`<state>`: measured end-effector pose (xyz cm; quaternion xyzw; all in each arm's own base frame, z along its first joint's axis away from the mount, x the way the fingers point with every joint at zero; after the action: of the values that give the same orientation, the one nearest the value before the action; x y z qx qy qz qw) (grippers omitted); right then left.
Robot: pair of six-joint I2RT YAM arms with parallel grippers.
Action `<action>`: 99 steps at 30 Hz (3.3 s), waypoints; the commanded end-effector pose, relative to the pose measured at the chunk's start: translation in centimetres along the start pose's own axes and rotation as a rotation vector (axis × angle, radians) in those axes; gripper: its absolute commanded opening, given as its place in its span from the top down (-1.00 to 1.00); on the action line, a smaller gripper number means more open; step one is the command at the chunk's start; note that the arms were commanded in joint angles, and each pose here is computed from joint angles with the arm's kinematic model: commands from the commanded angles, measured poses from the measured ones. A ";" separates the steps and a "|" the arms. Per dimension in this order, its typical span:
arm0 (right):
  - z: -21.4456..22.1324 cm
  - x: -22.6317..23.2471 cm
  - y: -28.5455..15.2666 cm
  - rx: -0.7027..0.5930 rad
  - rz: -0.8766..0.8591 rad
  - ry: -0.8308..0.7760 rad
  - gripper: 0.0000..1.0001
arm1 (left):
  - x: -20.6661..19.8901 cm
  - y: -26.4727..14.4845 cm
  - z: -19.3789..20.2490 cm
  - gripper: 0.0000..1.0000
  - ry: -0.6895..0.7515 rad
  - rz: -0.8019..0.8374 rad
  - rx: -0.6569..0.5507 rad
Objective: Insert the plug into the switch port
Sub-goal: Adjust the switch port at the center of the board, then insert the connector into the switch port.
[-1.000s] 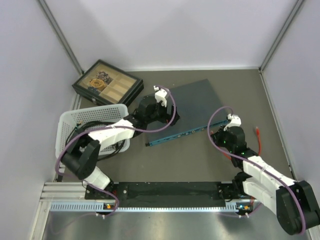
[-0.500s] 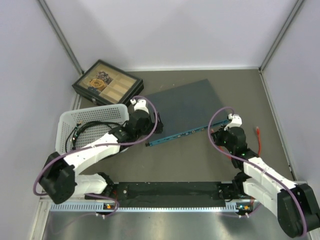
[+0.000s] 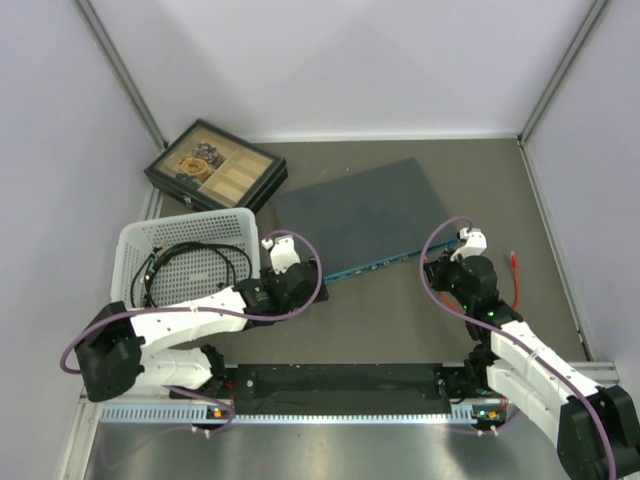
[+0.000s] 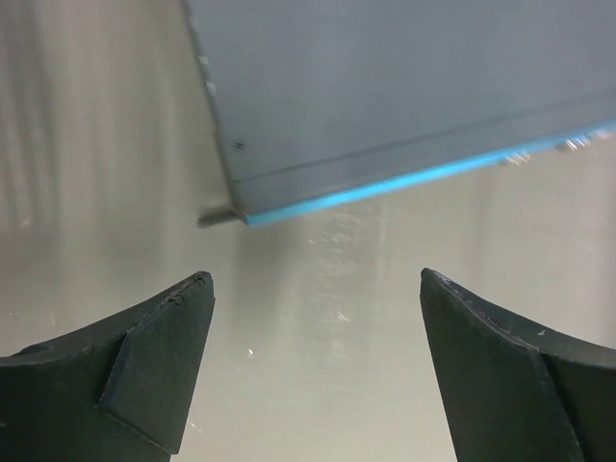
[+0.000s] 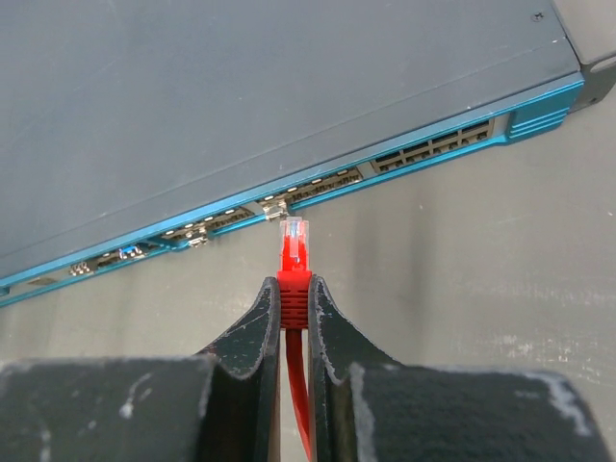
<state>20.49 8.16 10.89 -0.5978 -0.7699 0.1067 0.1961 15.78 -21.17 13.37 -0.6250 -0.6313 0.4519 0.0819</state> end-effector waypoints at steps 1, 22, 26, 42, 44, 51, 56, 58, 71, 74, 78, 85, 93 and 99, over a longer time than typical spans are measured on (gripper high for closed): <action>-0.3 0.5 -0.2 -0.035 -0.038 -0.019 1.00 | 0.2 1.1 -0.2 -0.82 -0.045 -0.048 -0.078; -0.4 0.5 -0.3 -0.042 -0.039 -0.023 1.00 | 0.5 7.0 -3.4 -0.77 -0.147 -0.083 -0.156; -0.2 0.4 -0.3 -0.046 -0.040 -0.025 1.00 | 1.4 7.5 -6.3 -0.75 -0.193 -0.088 -0.207; 0.4 0.9 0.6 -0.052 0.022 -0.061 1.00 | -1.2 8.4 -11.9 -0.78 -0.125 -0.012 -0.276; 0.9 1.2 1.1 -0.038 0.040 -0.105 1.00 | -1.8 7.5 -12.1 -0.83 -0.105 0.035 -0.258; 1.0 1.6 2.5 -0.074 0.172 -0.180 1.00 | -2.5 4.9 -12.3 -0.96 0.061 0.203 -0.257; 0.6 1.1 3.1 -0.069 0.264 -0.166 1.00 | -3.5 5.3 -11.6 -0.98 0.142 0.324 -0.229; 0.5 1.0 3.3 -0.070 0.286 -0.155 1.00 | -3.5 5.4 -10.8 -0.98 0.155 0.356 -0.198; -0.7 0.5 5.4 -0.118 0.265 -0.162 1.00 | -1.3 4.7 -9.2 -0.98 0.226 0.382 -0.288; -0.8 0.5 5.7 -0.110 0.261 -0.164 1.00 | -0.8 4.5 -9.3 -0.98 0.222 0.362 -0.315; -1.1 0.5 6.3 -0.109 0.254 -0.171 1.00 | -0.5 4.5 -9.3 -0.98 0.220 0.349 -0.327; -1.2 0.2 7.0 -0.069 0.275 -0.154 1.00 | -0.5 4.4 -9.2 -0.98 0.237 0.329 -0.338; -1.2 -0.2 7.5 -0.029 0.320 -0.141 1.00 | -0.5 4.3 -9.2 -0.98 0.254 0.317 -0.346; -1.2 -0.1 7.5 -0.044 0.315 -0.145 1.00 | -0.6 4.2 -9.2 -0.98 0.262 0.312 -0.353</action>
<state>26.05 9.55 7.14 -0.6910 -0.6822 0.2066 0.1198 24.70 -18.06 14.54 -0.7663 -0.5797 0.2768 0.0111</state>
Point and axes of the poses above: each gripper's point midway between its finger pads, its own y axis out along the fingers, its own x axis along the line the jaws close on, z = x × y, the point moved 7 cm from there along -y, back along the fingers, and after that the axes turned 12 degrees about -y, right-handed, at the moved point
